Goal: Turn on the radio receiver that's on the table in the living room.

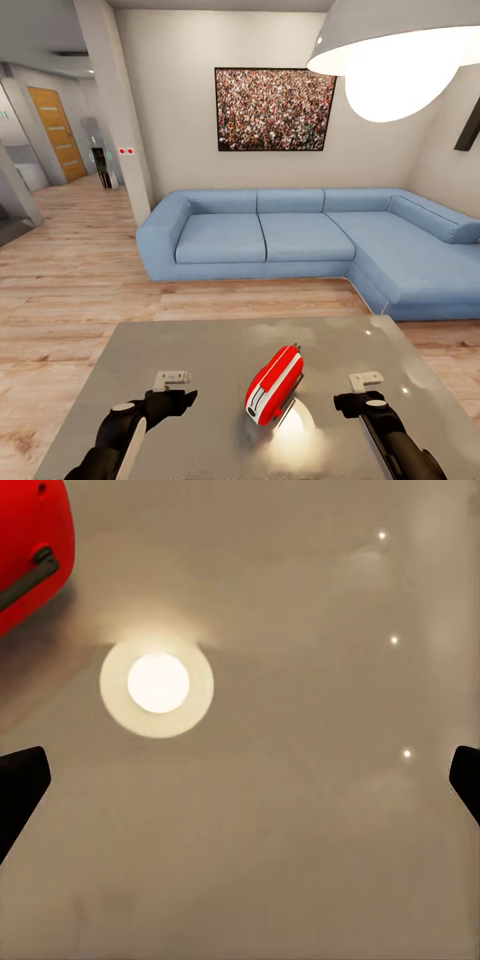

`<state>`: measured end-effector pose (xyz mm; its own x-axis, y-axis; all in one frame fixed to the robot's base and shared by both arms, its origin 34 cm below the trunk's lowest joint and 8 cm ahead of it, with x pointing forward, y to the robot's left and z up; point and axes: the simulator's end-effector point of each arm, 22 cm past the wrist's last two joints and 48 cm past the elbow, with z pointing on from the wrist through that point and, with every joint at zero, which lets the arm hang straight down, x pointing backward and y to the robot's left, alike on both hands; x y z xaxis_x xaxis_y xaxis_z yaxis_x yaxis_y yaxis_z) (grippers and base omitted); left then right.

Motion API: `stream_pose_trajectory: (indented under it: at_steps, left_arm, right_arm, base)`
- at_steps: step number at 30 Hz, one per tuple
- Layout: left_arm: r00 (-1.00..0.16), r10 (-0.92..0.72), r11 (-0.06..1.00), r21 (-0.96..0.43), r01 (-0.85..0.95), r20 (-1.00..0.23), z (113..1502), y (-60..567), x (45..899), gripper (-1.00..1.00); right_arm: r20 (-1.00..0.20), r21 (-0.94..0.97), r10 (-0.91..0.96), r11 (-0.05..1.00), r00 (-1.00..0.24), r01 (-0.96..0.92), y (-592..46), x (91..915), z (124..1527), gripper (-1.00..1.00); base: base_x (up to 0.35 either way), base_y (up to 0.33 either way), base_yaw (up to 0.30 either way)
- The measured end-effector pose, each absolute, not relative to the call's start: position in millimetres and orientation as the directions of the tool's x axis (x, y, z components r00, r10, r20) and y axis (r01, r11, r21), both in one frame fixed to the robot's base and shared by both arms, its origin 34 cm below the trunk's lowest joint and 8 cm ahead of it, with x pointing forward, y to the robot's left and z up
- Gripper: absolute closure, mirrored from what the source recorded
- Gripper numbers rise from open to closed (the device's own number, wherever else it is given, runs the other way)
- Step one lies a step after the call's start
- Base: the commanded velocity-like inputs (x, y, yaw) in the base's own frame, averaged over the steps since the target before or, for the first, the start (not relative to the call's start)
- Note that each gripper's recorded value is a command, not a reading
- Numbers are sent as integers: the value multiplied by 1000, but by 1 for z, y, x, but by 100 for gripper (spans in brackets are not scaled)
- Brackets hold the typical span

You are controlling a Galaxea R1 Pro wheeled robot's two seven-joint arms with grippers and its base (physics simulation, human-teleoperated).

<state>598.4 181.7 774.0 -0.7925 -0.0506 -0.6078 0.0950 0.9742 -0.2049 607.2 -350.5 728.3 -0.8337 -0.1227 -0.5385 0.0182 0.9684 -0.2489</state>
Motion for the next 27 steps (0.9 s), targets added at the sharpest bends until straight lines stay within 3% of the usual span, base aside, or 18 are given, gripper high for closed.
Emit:
stream_pose_trajectory:
  at_steps: [18, 27]
  left_arm:
    - [-809, 17, 956, -229, 186, -587, 760, 141, 587, -100]
    - [-818, 18, 954, -234, 186, -574, 753, 139, 584, -100]
  right_arm:
    - [-526, -254, -130, 967, -840, 9, -352, 605, 718, -100]
    - [-618, -251, -157, 968, -770, 4, -346, 638, 760, -100]
  base:
    - [0, 0, 0]
    - [0, 0, 0]
